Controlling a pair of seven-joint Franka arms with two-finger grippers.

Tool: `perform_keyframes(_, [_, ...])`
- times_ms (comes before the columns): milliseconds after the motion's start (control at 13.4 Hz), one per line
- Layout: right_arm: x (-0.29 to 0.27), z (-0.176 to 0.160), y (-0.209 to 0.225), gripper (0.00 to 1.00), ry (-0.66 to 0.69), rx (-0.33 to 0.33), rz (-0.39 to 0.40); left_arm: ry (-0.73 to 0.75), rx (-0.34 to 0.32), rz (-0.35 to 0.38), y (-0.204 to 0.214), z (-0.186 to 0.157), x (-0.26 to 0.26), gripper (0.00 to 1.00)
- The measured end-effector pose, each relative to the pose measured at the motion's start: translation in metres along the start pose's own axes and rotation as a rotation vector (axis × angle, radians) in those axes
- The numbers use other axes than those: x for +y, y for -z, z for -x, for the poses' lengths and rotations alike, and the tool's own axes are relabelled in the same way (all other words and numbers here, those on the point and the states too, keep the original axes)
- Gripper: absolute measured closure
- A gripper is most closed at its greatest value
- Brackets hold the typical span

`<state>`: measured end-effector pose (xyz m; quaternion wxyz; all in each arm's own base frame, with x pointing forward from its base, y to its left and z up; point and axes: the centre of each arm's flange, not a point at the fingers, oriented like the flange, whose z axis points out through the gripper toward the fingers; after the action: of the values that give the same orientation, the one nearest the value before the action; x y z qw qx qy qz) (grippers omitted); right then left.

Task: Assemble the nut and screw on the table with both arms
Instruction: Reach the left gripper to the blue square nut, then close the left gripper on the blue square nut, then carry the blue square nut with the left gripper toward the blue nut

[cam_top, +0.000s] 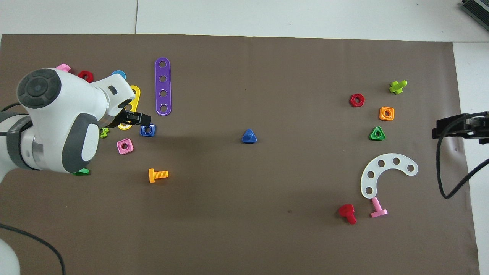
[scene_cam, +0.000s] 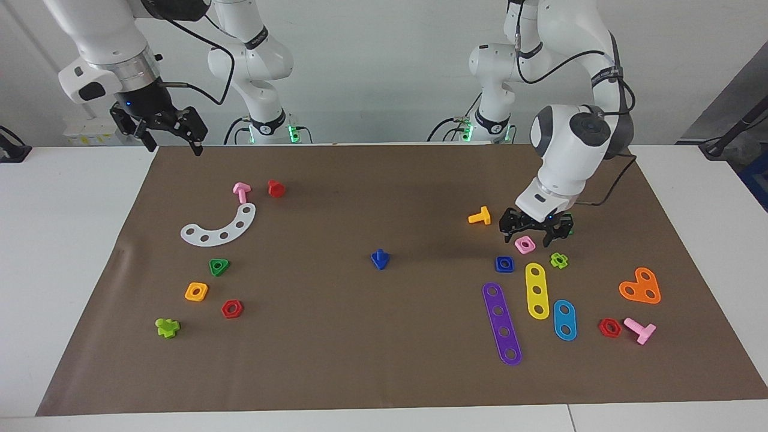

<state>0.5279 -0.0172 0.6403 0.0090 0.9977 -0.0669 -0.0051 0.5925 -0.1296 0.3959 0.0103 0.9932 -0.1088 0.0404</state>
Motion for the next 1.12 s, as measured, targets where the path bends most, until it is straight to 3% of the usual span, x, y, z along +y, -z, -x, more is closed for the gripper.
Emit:
perform_keyframes(449, [-0.001, 0.001, 0.001, 0.0, 0.002, 0.002, 0.0, -0.006, -0.016, 0.001, -0.091, -0.008, 0.014, 0.04])
perform_keyframes(897, [-0.002, 0.003, 0.004, 0.0, 0.005, 0.008, -0.001, -0.002, -0.032, -0.001, -0.11, 0.006, 0.011, 0.12])
perform_keyframes(972, [-0.002, 0.003, 0.004, 0.0, 0.005, 0.008, -0.001, 0.0, -0.028, -0.001, -0.108, 0.005, 0.011, 0.19])
perform_keyframes(1121, [-0.002, 0.003, 0.004, 0.0, 0.005, 0.008, -0.001, 0.007, -0.022, -0.002, -0.102, 0.005, 0.009, 0.48])
